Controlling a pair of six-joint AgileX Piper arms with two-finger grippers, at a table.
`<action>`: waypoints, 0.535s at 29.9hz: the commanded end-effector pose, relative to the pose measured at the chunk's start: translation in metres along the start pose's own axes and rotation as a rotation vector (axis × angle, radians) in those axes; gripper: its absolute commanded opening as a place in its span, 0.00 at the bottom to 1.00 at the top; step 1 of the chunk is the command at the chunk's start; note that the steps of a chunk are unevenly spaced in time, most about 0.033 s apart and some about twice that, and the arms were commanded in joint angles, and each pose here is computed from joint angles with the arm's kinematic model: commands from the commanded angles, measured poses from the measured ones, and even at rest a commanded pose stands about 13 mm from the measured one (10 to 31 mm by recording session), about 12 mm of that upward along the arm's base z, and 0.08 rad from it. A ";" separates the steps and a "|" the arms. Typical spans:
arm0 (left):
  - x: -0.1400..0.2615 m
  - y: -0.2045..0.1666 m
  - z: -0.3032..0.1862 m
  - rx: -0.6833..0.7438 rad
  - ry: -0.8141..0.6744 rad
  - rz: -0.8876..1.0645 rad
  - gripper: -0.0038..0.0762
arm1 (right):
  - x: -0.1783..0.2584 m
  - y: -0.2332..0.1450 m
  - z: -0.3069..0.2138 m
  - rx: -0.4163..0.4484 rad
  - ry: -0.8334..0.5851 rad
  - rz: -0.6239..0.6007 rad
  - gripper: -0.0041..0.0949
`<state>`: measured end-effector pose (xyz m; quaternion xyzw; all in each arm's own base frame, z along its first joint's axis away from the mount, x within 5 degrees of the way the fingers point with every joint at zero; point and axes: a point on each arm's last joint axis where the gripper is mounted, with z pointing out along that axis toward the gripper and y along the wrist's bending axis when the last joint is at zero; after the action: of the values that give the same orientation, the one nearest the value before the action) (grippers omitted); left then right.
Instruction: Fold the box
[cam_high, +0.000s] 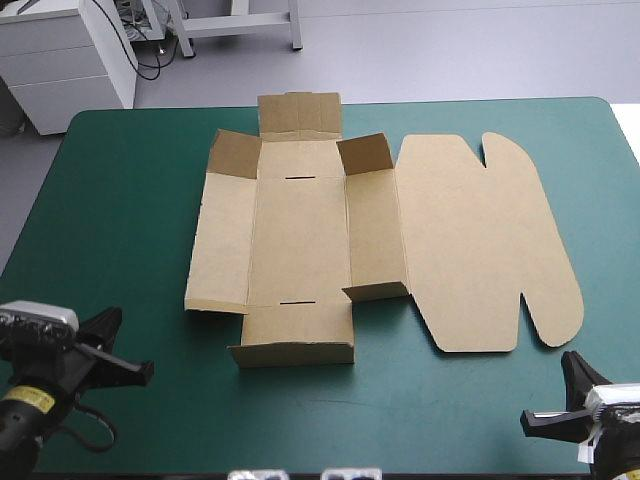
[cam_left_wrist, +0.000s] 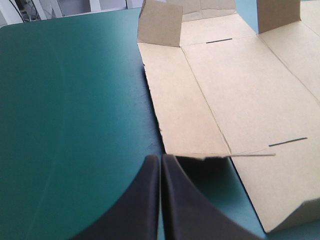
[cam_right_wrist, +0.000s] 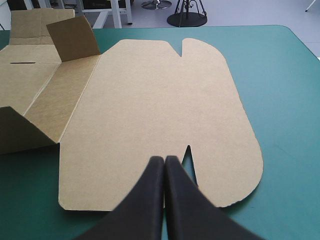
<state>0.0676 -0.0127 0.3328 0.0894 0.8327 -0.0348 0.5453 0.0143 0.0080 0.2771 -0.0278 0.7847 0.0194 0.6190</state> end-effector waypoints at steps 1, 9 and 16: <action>-0.041 0.004 0.014 -0.001 -0.054 -0.011 0.04 | -0.015 0.000 -0.007 0.008 -0.108 -0.010 0.02; -0.083 0.004 0.078 0.090 0.110 -0.043 0.07 | -0.015 0.000 -0.007 0.008 -0.108 -0.010 0.02; -0.087 0.002 0.130 0.266 0.303 -0.077 0.07 | -0.015 0.000 -0.007 0.008 -0.108 -0.010 0.02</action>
<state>0.2019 -0.0401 0.3506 0.1380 0.9055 -0.1165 0.3840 0.0142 0.0080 0.2773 -0.0278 0.7844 0.0194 0.6193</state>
